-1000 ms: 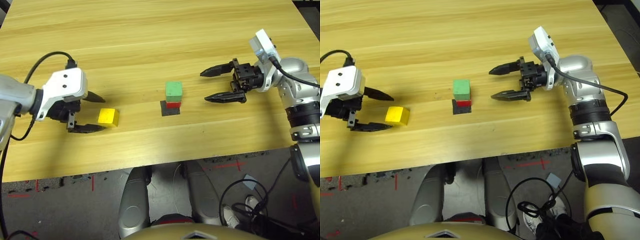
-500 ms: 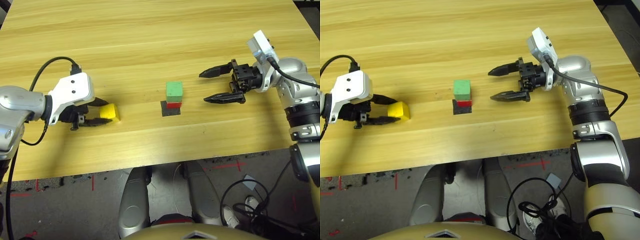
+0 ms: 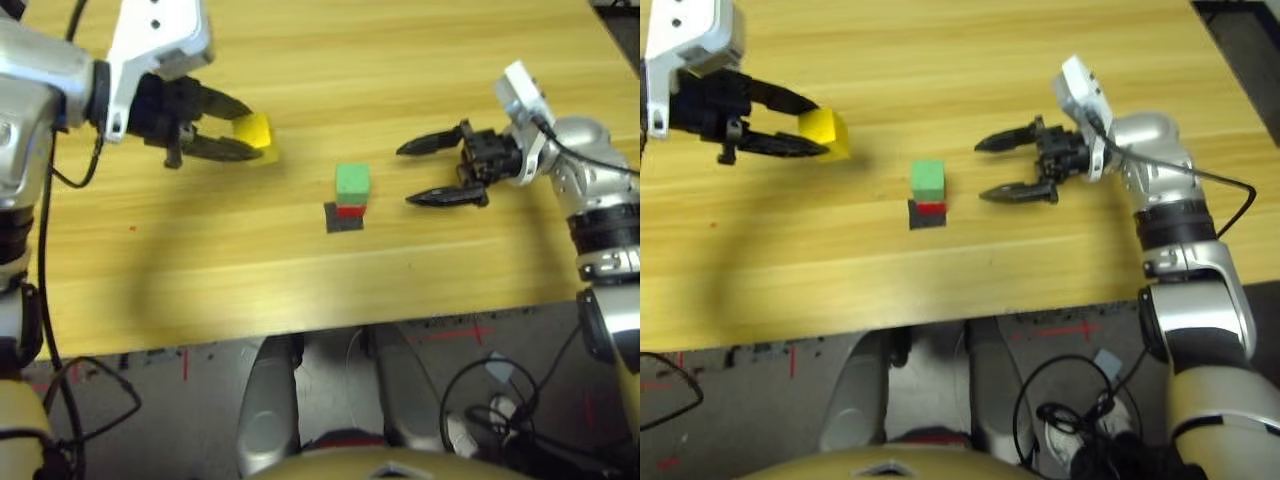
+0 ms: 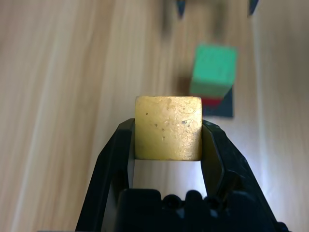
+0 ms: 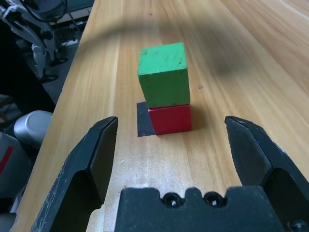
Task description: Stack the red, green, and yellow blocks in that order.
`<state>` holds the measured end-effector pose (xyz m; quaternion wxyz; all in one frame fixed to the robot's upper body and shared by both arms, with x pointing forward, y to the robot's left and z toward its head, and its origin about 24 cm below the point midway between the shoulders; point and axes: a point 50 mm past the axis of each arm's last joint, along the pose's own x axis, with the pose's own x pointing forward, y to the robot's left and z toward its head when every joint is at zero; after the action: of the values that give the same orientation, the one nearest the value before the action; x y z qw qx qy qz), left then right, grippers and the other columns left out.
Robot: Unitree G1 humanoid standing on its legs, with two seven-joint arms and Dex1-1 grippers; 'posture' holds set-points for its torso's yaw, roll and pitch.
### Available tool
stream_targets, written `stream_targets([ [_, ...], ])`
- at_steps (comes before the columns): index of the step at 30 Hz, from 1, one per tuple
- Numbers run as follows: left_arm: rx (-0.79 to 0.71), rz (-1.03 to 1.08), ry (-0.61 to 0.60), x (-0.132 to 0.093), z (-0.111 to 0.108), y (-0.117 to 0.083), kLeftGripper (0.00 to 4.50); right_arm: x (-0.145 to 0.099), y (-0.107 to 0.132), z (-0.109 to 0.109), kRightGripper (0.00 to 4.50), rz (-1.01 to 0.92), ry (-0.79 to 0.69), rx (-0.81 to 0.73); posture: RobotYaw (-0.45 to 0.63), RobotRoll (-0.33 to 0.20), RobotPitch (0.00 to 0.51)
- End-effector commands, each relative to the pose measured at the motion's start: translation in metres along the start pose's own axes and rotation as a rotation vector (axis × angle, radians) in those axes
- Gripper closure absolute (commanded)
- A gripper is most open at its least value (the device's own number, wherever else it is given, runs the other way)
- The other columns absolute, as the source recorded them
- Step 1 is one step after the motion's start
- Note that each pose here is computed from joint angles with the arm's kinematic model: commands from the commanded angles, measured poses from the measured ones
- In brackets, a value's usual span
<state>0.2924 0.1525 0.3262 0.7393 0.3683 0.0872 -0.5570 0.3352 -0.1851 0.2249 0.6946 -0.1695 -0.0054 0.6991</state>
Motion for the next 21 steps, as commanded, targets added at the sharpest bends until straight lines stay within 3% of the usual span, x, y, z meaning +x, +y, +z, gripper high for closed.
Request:
stream_targets([
  [1, -0.036, -0.058, -0.003, 0.019, 0.009, -0.004, 2.48, 0.003, 0.005, -0.003, 0.0, 0.011, -0.005, 0.002, 0.17, 0.031, 0.331],
  [7, -0.025, -0.111, -0.015, 0.037, 0.019, -0.007, 2.48, 0.003, 0.01, -0.005, 0.0, 0.002, -0.009, 0.014, 0.14, 0.029, 0.333],
  [21, 0.005, -0.174, -0.017, 0.048, 0.028, -0.015, 2.48, 0.003, 0.016, -0.006, 0.0, -0.017, -0.014, 0.028, 0.12, 0.037, 0.342],
])
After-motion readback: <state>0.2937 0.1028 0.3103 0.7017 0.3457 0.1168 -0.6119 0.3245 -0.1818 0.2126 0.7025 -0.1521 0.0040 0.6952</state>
